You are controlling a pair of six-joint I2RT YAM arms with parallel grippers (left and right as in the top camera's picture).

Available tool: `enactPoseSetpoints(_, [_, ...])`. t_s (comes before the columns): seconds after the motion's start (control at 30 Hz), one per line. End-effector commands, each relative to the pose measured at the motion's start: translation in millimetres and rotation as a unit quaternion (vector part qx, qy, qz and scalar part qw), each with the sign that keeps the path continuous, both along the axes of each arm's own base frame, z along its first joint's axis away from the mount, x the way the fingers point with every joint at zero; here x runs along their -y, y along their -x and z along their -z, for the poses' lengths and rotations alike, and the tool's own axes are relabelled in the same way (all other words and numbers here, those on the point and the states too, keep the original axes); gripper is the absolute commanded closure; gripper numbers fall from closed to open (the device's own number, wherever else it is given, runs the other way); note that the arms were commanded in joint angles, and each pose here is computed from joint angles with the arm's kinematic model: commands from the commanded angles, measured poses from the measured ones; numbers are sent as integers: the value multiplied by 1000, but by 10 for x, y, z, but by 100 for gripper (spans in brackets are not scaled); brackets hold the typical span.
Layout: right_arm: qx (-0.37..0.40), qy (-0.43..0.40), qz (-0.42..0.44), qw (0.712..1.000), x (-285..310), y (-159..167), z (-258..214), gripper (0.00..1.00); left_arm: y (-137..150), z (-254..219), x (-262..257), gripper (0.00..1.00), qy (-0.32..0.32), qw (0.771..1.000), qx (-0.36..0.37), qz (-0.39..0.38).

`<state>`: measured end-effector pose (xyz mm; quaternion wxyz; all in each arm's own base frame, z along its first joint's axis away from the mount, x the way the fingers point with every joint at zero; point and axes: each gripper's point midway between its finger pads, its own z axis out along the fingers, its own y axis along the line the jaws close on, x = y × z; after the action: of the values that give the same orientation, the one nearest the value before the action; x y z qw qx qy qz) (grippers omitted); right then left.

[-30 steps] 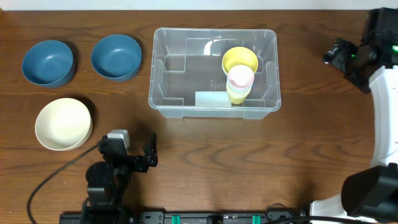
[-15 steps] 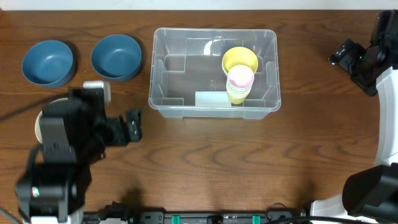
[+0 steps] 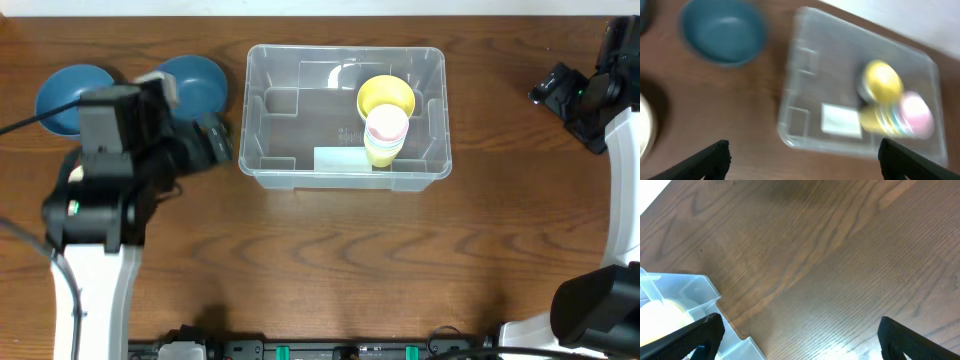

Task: Pack container
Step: 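Move the left gripper to the right blue bowl and grasp its rim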

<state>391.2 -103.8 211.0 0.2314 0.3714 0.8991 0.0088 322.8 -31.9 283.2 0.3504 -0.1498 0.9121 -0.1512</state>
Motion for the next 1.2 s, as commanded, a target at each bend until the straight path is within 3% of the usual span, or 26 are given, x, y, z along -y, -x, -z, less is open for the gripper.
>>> enactPoseSetpoints(0.0, [3,0,4,1000,2,-16,-21,1,-252,213,-409,6,21,983,-35,-178])
enactPoseSetpoints(0.33, [3,0,3,1000,2,-16,-21,1,-773,1164,-638,6,86,936,-135,-313])
enactPoseSetpoints(0.7, [3,0,4,1000,2,-16,-21,1,-1095,1823,-856,11,126,897,-164,-391])
enactPoseSetpoints(0.93, [3,0,3,1000,2,-15,-21,1,-1255,2191,-900,16,128,891,-173,-399])
enactPoseSetpoints(1.1, [3,0,3,1000,2,-16,-21,1,-1284,2410,-904,34,124,888,-186,-401])
enactPoseSetpoints(1.17, [3,0,4,1000,2,-16,-21,1,-1277,2467,-906,48,122,887,-192,-402])
